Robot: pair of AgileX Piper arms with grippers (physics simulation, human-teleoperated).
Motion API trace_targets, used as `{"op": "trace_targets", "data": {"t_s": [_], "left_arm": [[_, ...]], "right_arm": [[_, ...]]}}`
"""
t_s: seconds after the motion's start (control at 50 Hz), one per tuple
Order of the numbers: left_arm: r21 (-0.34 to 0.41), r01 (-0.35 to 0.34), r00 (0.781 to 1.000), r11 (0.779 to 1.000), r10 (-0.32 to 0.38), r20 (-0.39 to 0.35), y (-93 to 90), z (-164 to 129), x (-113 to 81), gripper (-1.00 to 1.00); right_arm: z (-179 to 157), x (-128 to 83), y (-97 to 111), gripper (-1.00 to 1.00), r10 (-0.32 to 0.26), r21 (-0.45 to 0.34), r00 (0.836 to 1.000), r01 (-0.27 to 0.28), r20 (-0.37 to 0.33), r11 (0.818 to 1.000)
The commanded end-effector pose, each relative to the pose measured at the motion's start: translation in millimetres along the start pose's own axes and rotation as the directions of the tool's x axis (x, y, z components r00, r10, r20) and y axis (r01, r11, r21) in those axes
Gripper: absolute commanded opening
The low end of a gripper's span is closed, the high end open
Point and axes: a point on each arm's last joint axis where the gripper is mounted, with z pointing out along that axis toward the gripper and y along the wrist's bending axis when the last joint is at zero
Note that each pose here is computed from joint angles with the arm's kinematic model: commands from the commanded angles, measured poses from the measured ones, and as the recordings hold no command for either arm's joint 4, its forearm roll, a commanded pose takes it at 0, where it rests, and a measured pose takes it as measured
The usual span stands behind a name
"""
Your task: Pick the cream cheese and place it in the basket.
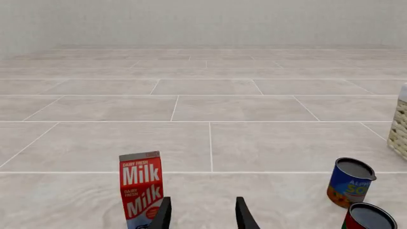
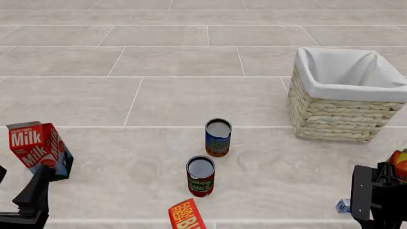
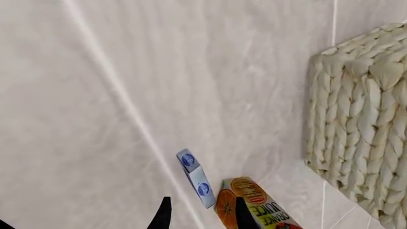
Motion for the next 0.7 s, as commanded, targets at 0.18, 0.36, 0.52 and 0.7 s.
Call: {"op": "trace_targets", "data": {"t_s": [0.18,0.36,0.52,0.7], "left_arm": [[0.0,0.0,1.0,1.0,0.0,0.0,0.0,0.0,0.0,1.0],[0.0,0.0,1.0,1.0,0.0,0.0,0.0,0.0,0.0,1.0],[0.0,0.0,1.0,1.0,0.0,0.0,0.0,0.0,0.0,1.0],[0.0,0.0,1.0,1.0,0.0,0.0,0.0,0.0,0.0,1.0]], "right_arm": [[17.1,2.4,-0.2,1.0,-0.013,-0.022,1.0,0.013,-0.009,1.0],[21.1,2.3,0.4,1.0,-0.025,-0.024,1.0,0.025,-0.008,0.999],[26.9,4.4,-5.2,1.0,-0.034,-0.028,0.999,0.034,-0.015,0.999],[35.8,4.1,-5.2,1.0,-0.059,-0.024,0.998,0.058,-0.013,0.998]]}}
